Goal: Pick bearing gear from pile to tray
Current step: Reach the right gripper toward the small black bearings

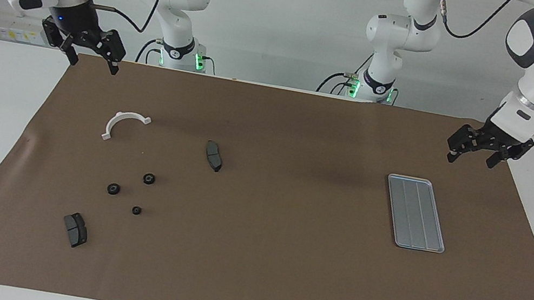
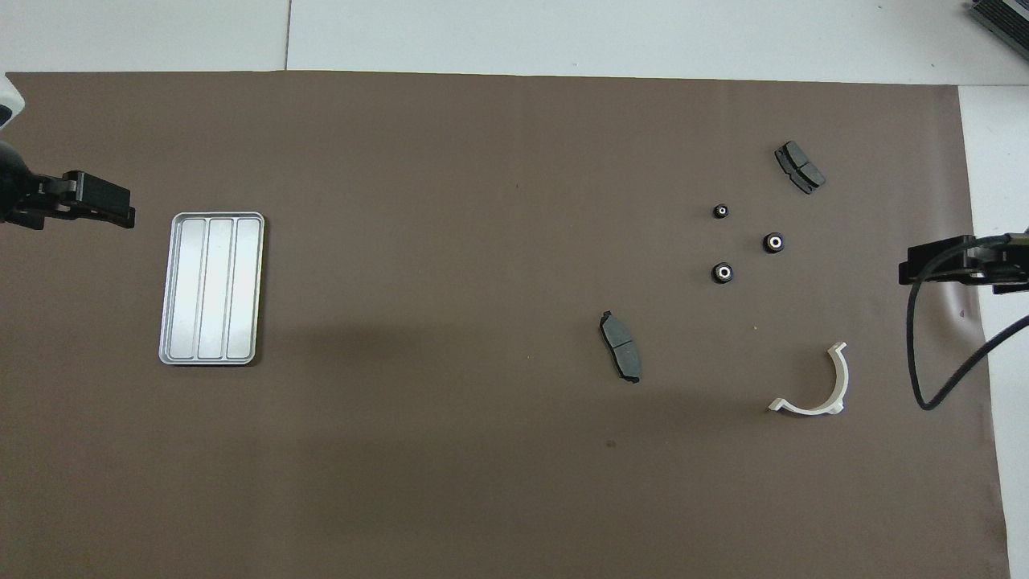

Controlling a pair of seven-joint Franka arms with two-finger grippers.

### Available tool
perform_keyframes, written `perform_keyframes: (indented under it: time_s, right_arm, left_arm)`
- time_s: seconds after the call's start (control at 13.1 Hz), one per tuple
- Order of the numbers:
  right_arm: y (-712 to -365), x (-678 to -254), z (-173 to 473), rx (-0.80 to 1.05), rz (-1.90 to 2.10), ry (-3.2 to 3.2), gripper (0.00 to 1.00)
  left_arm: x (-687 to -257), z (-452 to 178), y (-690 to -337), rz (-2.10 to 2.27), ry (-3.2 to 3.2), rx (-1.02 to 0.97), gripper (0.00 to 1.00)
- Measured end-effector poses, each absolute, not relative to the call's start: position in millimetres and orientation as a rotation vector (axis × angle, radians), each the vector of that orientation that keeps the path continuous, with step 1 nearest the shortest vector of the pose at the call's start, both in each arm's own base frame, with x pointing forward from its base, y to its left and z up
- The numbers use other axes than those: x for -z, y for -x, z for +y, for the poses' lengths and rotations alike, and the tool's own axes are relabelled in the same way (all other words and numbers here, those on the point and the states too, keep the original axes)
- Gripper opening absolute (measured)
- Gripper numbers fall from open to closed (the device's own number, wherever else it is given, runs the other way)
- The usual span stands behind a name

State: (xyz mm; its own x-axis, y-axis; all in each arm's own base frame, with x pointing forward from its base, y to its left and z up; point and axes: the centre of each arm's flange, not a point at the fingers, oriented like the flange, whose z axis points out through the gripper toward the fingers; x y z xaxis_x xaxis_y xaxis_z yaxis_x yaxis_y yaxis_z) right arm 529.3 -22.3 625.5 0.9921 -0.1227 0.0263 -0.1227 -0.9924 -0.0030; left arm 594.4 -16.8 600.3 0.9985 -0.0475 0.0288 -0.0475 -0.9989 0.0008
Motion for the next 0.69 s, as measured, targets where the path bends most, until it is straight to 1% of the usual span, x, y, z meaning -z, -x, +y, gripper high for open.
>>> perform_keyframes:
  time_s: [0.38, 0.69]
  right_arm:
    - [-540, -642, -24, 0.109, 0.190, 3.150, 1.00]
    - [-548, -635, -26, 0.086, 0.194, 3.153, 1.00]
  left_arm:
    - [-600, -17, -594, -0.075, -3.139, -0.045, 1.00]
    - [-600, -17, -594, -0.075, -3.139, -0.045, 1.00]
